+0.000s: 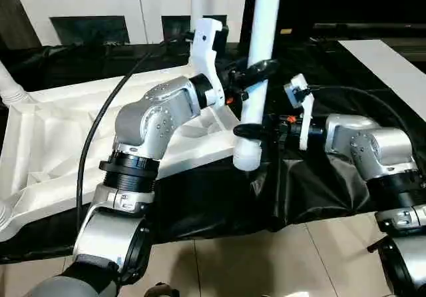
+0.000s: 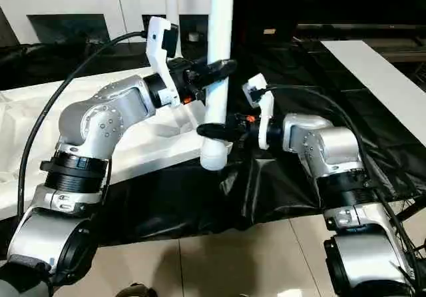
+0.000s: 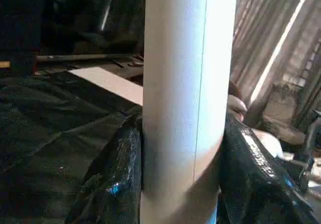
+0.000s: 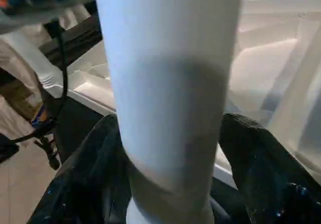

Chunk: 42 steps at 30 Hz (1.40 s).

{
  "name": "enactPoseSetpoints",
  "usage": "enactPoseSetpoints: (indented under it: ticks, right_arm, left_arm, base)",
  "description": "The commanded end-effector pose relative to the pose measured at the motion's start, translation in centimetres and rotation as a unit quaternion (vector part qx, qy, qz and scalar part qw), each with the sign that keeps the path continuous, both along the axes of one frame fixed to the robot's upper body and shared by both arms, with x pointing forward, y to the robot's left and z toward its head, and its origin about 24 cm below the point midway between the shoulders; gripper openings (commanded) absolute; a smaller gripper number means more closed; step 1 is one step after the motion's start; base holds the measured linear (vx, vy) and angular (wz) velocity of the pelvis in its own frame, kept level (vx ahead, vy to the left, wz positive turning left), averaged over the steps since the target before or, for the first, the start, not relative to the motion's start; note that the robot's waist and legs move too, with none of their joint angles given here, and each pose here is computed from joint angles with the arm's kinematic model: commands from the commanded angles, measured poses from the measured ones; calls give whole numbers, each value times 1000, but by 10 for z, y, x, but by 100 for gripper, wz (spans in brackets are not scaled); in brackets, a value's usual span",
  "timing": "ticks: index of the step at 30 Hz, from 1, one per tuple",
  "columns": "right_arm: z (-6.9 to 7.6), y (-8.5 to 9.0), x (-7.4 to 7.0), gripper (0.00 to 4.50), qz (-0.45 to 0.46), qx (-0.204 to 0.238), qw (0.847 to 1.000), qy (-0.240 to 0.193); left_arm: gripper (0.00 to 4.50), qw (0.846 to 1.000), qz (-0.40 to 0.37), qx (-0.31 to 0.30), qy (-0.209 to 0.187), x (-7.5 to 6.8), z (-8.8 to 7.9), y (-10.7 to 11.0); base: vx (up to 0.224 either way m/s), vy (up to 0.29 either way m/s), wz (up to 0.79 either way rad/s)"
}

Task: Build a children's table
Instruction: Insert table leg to table base

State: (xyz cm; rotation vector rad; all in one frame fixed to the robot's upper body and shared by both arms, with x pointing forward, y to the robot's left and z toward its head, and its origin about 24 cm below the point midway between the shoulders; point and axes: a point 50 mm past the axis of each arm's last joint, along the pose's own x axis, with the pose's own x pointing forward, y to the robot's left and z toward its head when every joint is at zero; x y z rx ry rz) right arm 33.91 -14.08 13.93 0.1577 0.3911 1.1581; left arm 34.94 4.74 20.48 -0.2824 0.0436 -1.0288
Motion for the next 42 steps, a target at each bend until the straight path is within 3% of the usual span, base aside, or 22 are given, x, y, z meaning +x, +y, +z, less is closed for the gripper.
enactPoseSetpoints:
  ticks: [1,9,23,24,25,28,31,35,36,38,40,42]
  right_arm:
    - [2,1,1,275,6,-5,1000,-5]
    - [-1,2,-2,200,27,-14,1000,-2]
    - [-5,0,-6,185,40,-22,999,3]
    - [-5,0,-5,185,37,-21,999,1]
    - [-3,0,-4,185,27,-16,999,-4]
    - [-1,-2,-2,185,8,-6,1000,-13]
    - [5,-7,0,185,-26,12,999,-32]
    - [12,-20,1,185,-75,32,996,-47]
    - [13,-33,3,185,-125,22,990,-62]
    - [13,-37,4,185,-144,17,987,-68]
    - [12,-48,8,185,-209,-20,973,-94]
    - [11,-57,6,185,-287,-62,947,-130]
  left_arm:
    - [177,1000,-11,-1,-12,-4,5,-1]
    - [177,1000,-14,6,-16,-4,4,0]
    - [177,1000,-13,17,-19,-3,4,1]
    - [233,1000,-3,23,-19,-2,3,1]
    - [247,1000,-2,22,-5,-1,2,3]
    - [256,1000,-7,21,5,-2,1,5]
    - [296,1000,-23,18,7,-6,1,9]
    - [316,1000,-21,11,-3,-9,4,15]
    - [328,999,17,29,-32,-6,1,23]
    - [339,998,32,38,-41,-6,0,26]
    - [339,988,105,77,-81,-2,-7,43]
    - [339,967,231,66,-86,-2,-18,74]
  base:
    - [0,0,0]
    - [0,0,0]
    - [0,0,0]
    - [0,0,0]
    - [0,0,0]
    - [0,0,0]
    - [0,0,0]
    - [0,0,0]
    - [0,0,0]
    - [0,0,0]
    - [0,0,0]
    - [0,0,0]
